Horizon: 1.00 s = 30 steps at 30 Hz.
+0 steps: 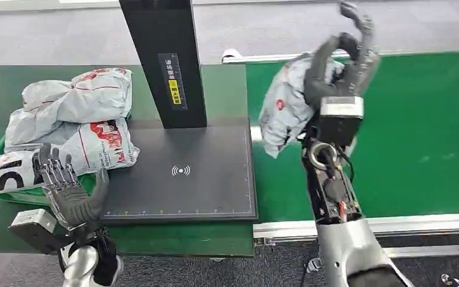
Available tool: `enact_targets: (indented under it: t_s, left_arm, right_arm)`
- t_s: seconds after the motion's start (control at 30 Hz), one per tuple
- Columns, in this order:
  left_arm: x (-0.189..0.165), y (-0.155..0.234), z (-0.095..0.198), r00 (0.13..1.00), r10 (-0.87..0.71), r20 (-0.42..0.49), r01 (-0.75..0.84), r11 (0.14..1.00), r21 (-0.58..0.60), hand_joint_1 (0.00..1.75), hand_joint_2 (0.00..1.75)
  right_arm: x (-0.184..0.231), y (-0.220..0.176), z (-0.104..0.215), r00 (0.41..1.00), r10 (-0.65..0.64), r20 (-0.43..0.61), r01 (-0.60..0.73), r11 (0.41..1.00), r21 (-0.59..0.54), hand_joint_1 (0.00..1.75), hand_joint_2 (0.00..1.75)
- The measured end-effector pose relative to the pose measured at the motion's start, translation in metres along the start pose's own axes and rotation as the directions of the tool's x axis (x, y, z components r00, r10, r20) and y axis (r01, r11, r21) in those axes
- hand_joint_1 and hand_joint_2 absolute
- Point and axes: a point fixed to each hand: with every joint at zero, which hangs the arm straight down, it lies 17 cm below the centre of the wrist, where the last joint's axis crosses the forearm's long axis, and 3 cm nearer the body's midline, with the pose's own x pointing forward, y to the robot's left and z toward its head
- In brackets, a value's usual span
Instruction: Moved the parcel from conveyor to table for the left to box.
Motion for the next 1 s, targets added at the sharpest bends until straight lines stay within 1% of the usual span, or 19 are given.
enact_targets:
  t_s: [0.07,0.13,0.17,0.27,0.33,0.43,0.5,0.6,0.63,0.7,0.77,0.8,0.83,0.9,1.0]
  left_arm:
    - [-0.001,-0.002,0.002,1.000,0.012,-0.006,-0.012,1.000,-0.002,0.00,1.75]
    - [-0.003,-0.005,0.003,1.000,0.026,-0.015,-0.026,1.000,-0.003,0.00,1.75]
    - [-0.004,-0.006,0.004,0.999,0.035,-0.020,-0.035,0.999,-0.005,0.00,1.75]
    - [-0.008,-0.008,0.006,0.998,0.044,-0.033,-0.044,0.999,-0.006,0.00,1.75]
    - [-0.010,-0.006,0.007,0.998,0.043,-0.037,-0.043,0.999,-0.003,0.00,1.75]
    - [-0.014,-0.006,0.009,0.997,0.050,-0.050,-0.050,0.999,-0.005,0.00,1.75]
    - [-0.018,-0.006,0.011,0.997,0.050,-0.061,-0.050,0.999,-0.008,0.00,1.75]
    - [-0.027,-0.006,0.013,0.995,0.058,-0.085,-0.059,0.998,-0.005,0.00,1.75]
    - [-0.030,-0.007,0.014,0.994,0.061,-0.091,-0.062,0.998,-0.006,0.00,1.75]
    - [-0.034,-0.008,0.014,0.993,0.065,-0.100,-0.066,0.998,-0.006,0.00,1.75]
    - [-0.037,-0.009,0.014,0.992,0.064,-0.108,-0.065,0.998,-0.005,0.00,1.75]
    - [-0.039,-0.009,0.015,0.992,0.063,-0.112,-0.064,0.998,-0.005,0.00,1.75]
    - [-0.041,-0.009,0.015,0.991,0.062,-0.117,-0.063,0.998,-0.002,0.00,1.75]
    - [-0.043,-0.008,0.017,0.991,0.058,-0.122,-0.059,0.998,-0.001,0.00,1.75]
    - [-0.045,-0.010,0.023,0.991,0.034,-0.128,-0.039,0.998,-0.042,0.00,1.75]
  right_arm:
    - [0.003,0.059,0.013,0.997,-0.065,-0.036,0.070,0.983,0.171,1.75,1.75]
    - [0.012,0.122,0.043,0.988,-0.126,-0.094,0.151,0.923,0.355,1.75,1.75]
    - [0.019,0.146,0.059,0.982,-0.149,-0.121,0.186,0.889,0.419,1.75,1.75]
    - [0.037,0.192,0.094,0.968,-0.179,-0.174,0.245,0.818,0.521,1.75,1.75]
    - [0.042,0.203,0.106,0.967,-0.180,-0.180,0.251,0.795,0.553,1.75,1.75]
    - [0.049,0.218,0.122,0.953,-0.207,-0.223,0.300,0.759,0.578,1.75,1.75]
    - [0.049,0.225,0.131,0.942,-0.213,-0.260,0.330,0.740,0.586,1.75,1.75]
    - [0.047,0.239,0.153,0.903,-0.226,-0.364,0.414,0.679,0.606,1.75,1.75]
    - [0.048,0.241,0.159,0.897,-0.229,-0.378,0.428,0.666,0.611,1.75,1.75]
    - [0.047,0.243,0.166,0.896,-0.224,-0.383,0.428,0.664,0.613,1.75,1.75]
    - [0.040,0.237,0.163,0.928,-0.173,-0.331,0.350,0.713,0.607,1.75,1.75]
    - [0.034,0.231,0.159,0.944,-0.134,-0.301,0.296,0.749,0.592,0.09,1.75]
    - [0.025,0.224,0.154,0.954,-0.098,-0.284,0.250,0.782,0.571,0.00,1.75]
    - [0.006,0.207,0.146,0.956,-0.055,-0.288,0.206,0.825,0.526,0.00,1.75]
    - [-0.029,0.169,0.142,0.943,-0.025,-0.333,0.179,0.879,0.442,0.00,1.75]
